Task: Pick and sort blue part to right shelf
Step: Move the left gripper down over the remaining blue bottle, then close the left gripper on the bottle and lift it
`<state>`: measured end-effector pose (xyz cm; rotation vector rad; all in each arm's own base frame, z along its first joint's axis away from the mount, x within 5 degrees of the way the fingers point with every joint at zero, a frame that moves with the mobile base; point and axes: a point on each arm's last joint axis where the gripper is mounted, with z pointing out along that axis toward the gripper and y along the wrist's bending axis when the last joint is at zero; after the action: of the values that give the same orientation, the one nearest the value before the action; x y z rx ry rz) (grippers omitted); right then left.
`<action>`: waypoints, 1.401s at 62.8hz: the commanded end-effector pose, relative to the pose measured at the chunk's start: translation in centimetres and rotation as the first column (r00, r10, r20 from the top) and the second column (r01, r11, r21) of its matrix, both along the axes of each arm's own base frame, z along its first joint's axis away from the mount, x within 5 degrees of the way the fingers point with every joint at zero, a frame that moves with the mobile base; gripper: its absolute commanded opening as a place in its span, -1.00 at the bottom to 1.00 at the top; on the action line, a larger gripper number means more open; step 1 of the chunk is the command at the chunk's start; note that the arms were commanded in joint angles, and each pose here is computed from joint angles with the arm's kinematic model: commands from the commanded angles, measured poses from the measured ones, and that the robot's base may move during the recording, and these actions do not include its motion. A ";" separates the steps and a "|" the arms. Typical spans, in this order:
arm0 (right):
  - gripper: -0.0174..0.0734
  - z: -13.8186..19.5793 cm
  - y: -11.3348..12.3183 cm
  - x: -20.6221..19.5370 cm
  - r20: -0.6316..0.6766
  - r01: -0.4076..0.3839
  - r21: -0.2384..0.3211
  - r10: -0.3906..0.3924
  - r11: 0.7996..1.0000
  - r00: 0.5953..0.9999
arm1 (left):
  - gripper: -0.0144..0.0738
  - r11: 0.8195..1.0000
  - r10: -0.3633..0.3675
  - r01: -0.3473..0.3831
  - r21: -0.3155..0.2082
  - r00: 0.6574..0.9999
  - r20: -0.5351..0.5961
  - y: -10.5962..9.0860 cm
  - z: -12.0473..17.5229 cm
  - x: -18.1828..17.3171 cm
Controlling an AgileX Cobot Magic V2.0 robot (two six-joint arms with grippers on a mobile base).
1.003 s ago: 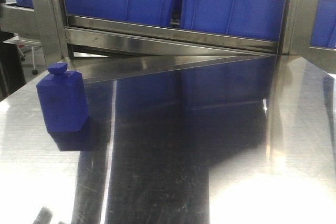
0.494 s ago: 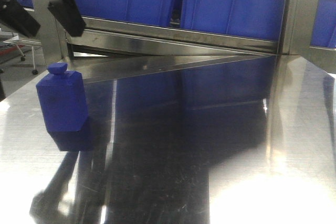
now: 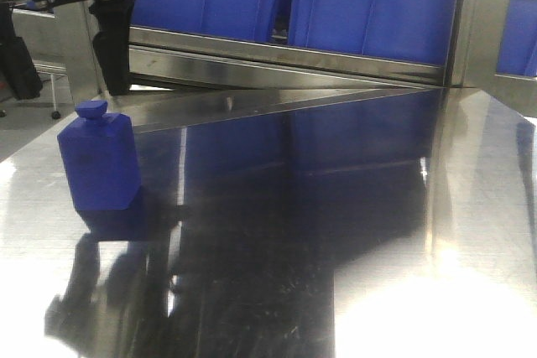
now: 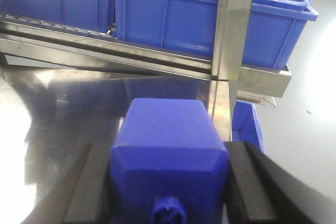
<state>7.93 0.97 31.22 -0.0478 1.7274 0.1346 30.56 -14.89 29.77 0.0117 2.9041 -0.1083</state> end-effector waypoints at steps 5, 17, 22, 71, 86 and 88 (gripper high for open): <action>0.32 1.8 -0.1 0.0 0.121 0.011 -0.003 -0.010 1.000 0.993 | 0.58 0.999 0.006 -0.003 -0.034 0.997 0.073 -0.2 2.3 -0.4; 0.32 1.8 -0.1 0.0 0.121 0.011 -0.003 -0.010 1.000 0.993 | 0.58 0.999 0.001 0.002 -0.036 0.997 0.076 -0.5 1.8 -0.1; 0.32 1.8 -0.1 0.0 0.121 0.011 -0.003 -0.010 1.000 0.993 | 0.58 0.999 -0.006 0.008 -0.031 0.998 0.066 -0.8 1.5 0.0; 0.32 1.8 -0.1 0.0 0.121 0.011 -0.003 -0.010 1.000 0.993 | 0.58 1.000 0.003 -0.003 0.019 0.999 0.037 -1.4 -1.0 1.4; 0.32 1.8 -0.1 0.0 0.121 0.011 -0.003 -0.010 1.000 0.993 | 0.58 1.000 -0.002 0.001 0.020 1.000 0.009 -1.8 -1.9 1.5; 0.32 1.8 -0.1 0.0 0.121 0.011 -0.003 -0.010 1.000 0.993 | 0.58 1.000 0.000 0.000 0.016 1.000 0.006 -1.9 -1.9 1.5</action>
<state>7.93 0.97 31.22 -0.0478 1.7274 0.1346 32.29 -16.45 25.48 0.0295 2.9753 -0.0136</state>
